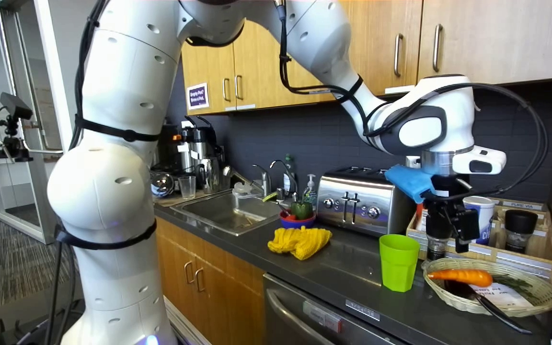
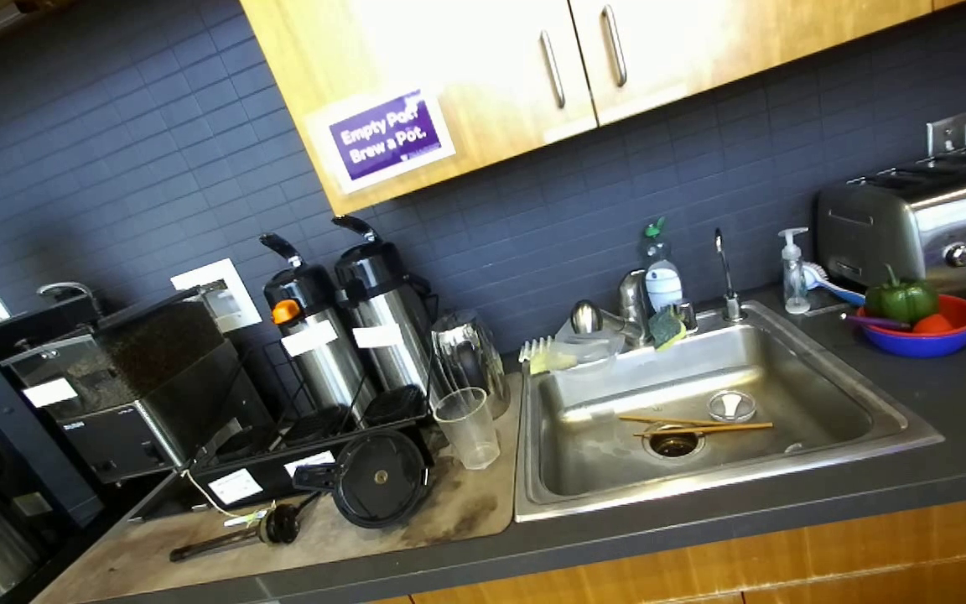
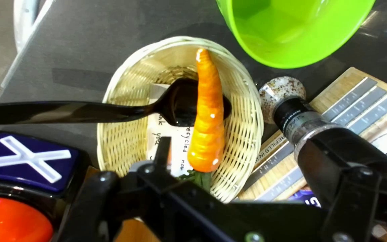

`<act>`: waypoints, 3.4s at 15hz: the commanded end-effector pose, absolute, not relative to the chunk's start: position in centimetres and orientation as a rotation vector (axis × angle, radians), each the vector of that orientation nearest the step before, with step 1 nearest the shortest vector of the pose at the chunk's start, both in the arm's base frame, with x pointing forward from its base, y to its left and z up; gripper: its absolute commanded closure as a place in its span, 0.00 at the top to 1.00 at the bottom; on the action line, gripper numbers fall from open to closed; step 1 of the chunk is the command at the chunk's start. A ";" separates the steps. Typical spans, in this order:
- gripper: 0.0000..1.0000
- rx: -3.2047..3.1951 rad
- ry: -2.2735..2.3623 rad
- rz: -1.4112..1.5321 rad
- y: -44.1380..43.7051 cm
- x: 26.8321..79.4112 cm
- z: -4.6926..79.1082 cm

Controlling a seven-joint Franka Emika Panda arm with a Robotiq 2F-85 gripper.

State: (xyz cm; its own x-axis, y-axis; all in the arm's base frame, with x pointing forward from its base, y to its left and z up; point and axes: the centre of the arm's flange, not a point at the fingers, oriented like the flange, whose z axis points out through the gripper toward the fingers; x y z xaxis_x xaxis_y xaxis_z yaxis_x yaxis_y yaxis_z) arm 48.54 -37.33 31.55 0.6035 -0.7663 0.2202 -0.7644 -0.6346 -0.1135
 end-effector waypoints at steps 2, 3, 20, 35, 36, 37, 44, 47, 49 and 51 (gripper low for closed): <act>1.00 -2.693 1.415 -0.337 -37.3 49.7 30.8; 1.00 -2.669 1.438 -0.327 -37.4 49.9 30.7; 1.00 -2.500 1.678 -0.171 -42.3 51.5 28.9; 0.69 -2.401 1.722 -0.161 -45.1 52.4 25.4; 0.61 -2.402 1.722 -0.165 -45.3 52.4 25.5; 0.54 -2.402 1.723 -0.166 -45.4 52.5 25.5; 0.01 -2.395 1.735 -0.183 -46.2 52.7 26.2; 0.00 -2.394 1.737 -0.192 -46.5 52.8 26.5; 0.17 -2.402 1.735 -0.194 -46.5 52.9 26.7; 0.32 -2.406 1.726 -0.202 -46.5 53.0 26.8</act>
